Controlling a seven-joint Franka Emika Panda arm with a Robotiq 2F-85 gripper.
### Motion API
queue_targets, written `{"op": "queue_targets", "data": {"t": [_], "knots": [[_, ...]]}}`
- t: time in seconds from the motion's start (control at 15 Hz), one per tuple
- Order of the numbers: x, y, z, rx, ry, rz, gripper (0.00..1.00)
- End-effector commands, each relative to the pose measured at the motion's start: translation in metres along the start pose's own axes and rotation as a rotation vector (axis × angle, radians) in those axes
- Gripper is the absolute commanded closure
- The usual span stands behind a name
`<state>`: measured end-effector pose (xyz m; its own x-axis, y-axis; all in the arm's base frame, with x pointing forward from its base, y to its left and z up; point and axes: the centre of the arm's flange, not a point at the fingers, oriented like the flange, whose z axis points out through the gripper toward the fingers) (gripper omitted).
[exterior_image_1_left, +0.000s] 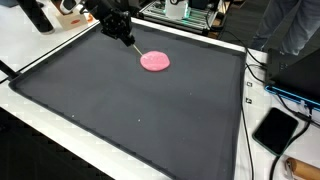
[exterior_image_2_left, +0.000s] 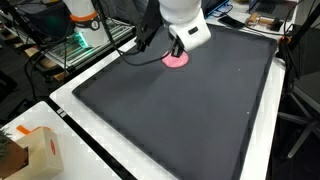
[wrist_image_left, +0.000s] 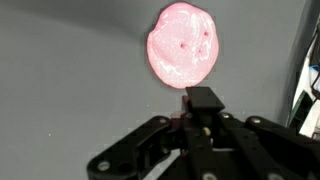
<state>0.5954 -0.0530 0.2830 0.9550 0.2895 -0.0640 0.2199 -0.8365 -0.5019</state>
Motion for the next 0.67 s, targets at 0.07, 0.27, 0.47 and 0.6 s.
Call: {"op": "queue_targets", "data": {"t": [0.07,0.27,0.47,0.6], "knots": [[0.022,-0.022,0.005,-0.098,-0.075,-0.015,0.97],[0.032,-0.043,0.010,-0.174,-0.117,-0.045,0.97],[0.039,-0.064,0.016,-0.255,-0.162,-0.071,0.97],[0.043,-0.079,0.021,-0.309,-0.183,-0.098,0.97]]}}
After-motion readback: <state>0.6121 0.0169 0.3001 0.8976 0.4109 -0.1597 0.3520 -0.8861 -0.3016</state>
